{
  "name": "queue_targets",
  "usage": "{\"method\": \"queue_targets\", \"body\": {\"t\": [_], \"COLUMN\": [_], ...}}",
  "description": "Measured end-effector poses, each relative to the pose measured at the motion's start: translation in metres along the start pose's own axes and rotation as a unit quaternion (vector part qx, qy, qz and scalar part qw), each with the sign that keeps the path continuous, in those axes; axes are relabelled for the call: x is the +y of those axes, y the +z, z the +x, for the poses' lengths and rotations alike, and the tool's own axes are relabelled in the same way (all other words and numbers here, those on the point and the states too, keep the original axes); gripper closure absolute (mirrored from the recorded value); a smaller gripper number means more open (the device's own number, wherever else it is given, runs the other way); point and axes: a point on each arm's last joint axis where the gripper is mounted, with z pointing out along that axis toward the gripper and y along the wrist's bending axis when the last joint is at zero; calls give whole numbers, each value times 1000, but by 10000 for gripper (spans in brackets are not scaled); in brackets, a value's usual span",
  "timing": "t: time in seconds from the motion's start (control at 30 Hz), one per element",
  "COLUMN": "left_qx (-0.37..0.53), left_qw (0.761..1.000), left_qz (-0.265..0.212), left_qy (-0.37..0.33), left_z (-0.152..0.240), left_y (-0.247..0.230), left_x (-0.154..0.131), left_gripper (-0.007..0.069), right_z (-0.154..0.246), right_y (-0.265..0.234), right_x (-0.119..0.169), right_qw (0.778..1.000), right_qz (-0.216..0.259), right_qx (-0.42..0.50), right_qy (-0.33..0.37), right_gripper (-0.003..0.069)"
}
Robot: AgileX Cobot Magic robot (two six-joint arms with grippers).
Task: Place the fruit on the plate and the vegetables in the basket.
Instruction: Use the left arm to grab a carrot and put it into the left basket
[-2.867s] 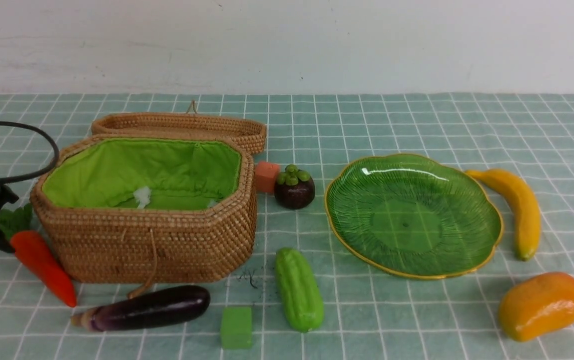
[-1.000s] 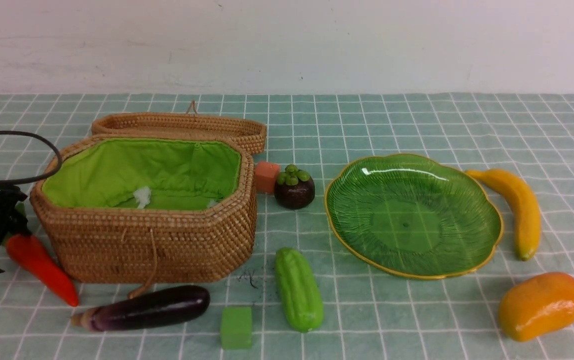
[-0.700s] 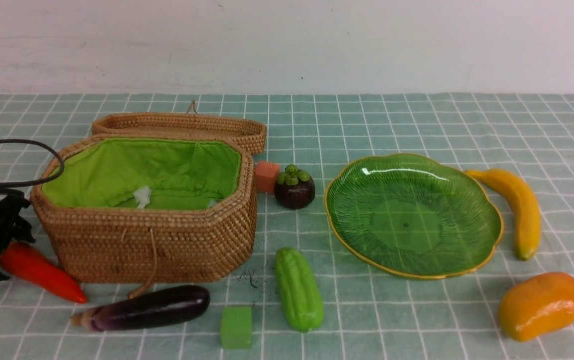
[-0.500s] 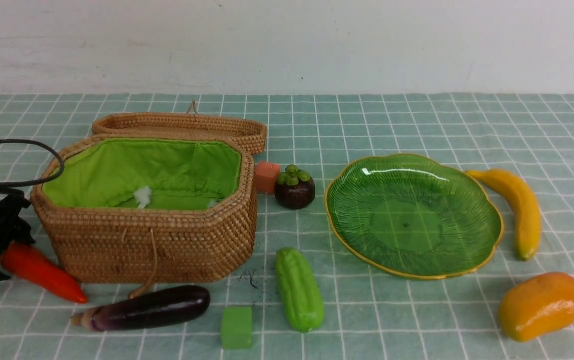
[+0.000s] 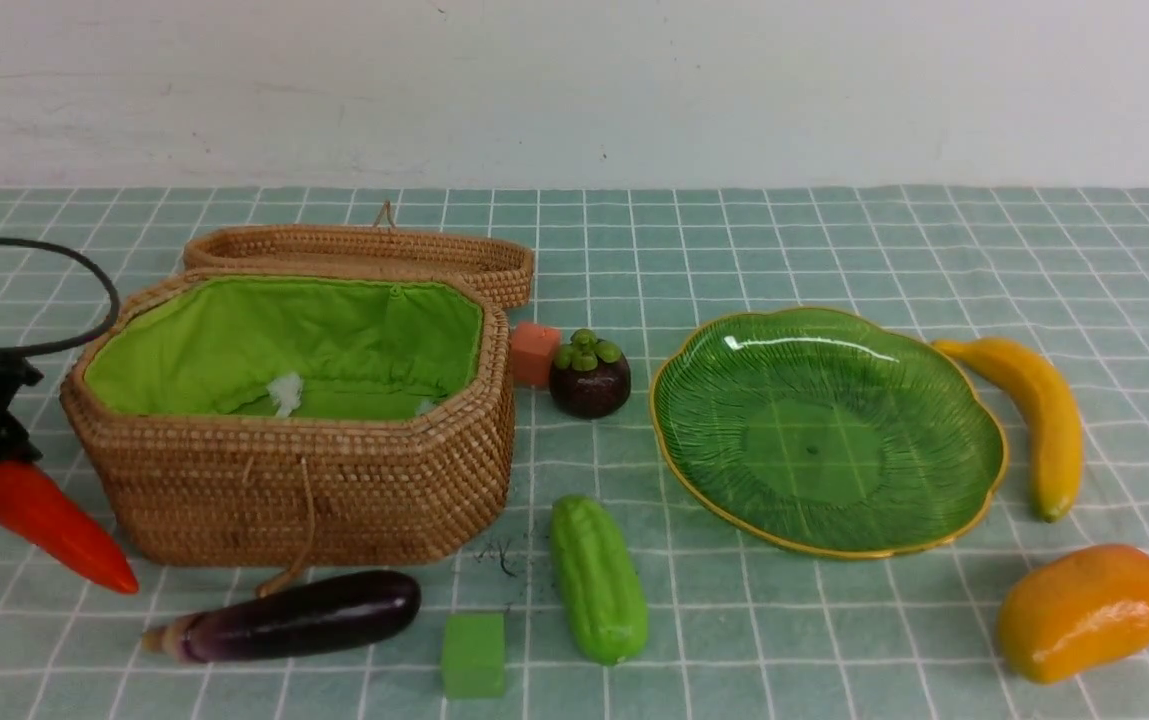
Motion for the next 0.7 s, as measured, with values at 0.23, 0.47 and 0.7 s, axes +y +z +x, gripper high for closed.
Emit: {"method": "queue_targets", "body": {"t": [0.23,0.47,0.7], "left_qx": [-124,-191,-230], "left_qw": [984,869,616], "left_qz": [56,133,179], "left_qy": [117,436,732], "left_z": [-21,-3,50], "left_y": [-90,-149,-150], "left_x": [-23,-101,-189], "left_gripper": [251,251,251], "right_z": [-2,-4,1], "right_y": [0,-4,-5], "right_x": [-1,-8,-13], "right_qw": [1000,998,995], "right_qz": [7,55,83], "right_qx": [-13,-8,22], "right_qy": [-1,-35,-47], "right_gripper": [618,615,614]}}
